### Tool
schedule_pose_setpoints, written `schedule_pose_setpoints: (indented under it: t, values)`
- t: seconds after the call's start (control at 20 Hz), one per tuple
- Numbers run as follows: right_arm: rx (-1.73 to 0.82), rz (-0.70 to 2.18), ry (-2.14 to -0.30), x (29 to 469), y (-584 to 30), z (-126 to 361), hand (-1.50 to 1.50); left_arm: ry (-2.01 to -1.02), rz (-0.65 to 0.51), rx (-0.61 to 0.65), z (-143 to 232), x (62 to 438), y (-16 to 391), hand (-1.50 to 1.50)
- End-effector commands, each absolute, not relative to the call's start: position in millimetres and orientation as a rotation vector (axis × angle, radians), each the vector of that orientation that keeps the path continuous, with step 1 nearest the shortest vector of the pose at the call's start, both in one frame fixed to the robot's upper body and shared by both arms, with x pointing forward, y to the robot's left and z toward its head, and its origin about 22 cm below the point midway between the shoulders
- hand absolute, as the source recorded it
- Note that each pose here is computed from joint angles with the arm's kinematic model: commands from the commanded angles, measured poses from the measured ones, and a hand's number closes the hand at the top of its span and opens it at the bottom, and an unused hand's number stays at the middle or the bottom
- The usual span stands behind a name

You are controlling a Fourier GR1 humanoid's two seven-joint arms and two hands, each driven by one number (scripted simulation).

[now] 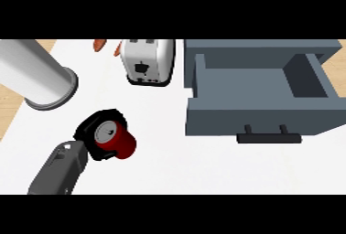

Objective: Pick up the can, place it into the drawer and close the drawer

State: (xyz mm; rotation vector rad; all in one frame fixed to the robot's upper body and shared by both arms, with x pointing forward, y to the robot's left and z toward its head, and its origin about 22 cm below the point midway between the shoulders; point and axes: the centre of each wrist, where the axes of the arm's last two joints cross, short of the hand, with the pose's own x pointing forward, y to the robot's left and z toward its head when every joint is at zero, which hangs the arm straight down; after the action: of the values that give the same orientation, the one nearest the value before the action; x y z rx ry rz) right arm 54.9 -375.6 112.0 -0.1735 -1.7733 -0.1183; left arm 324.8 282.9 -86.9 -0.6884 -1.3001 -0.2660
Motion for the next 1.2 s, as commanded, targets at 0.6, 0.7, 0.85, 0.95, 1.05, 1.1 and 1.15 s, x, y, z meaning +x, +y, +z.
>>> schedule_pose_setpoints:
  t: [0.6, 0.7, 0.85, 0.95, 1.05, 1.1, 1.15]
  values:
    - [-0.210, -0.120, -1.770, 46.7, -368.0, 116.5, -1.50, -1.659, 0.222, -0.280, -5.1, 341.1, 221.9, 1.50]
    - [-0.198, -0.136, -1.774, 67.1, -376.9, 117.8, -1.50, -1.655, 0.215, -0.275, 20.6, 344.7, 207.1, 1.50]
    - [-0.174, -0.136, -1.773, 54.9, -378.8, 107.6, -1.50, -1.690, 0.194, -0.252, 55.7, 347.8, 194.5, 1.50]
    - [-0.202, -0.142, -1.782, 49.1, -358.6, 125.3, -1.50, -1.681, 0.180, -0.247, 73.3, 345.8, 189.1, 1.50]
    - [-0.171, -0.141, -1.763, 69.3, -359.6, 112.6, -1.50, -1.701, 0.193, -0.243, 97.6, 351.7, 164.7, 1.50]
    - [-0.171, -0.127, -1.783, 57.2, -362.7, 126.9, -1.50, -1.701, 0.173, -0.240, 94.2, 343.4, 181.8, 1.50]
    - [-0.187, -0.150, -1.792, 60.5, -360.8, 123.8, -1.50, -1.704, 0.164, -0.244, 103.3, 338.2, 149.7, 1.50]
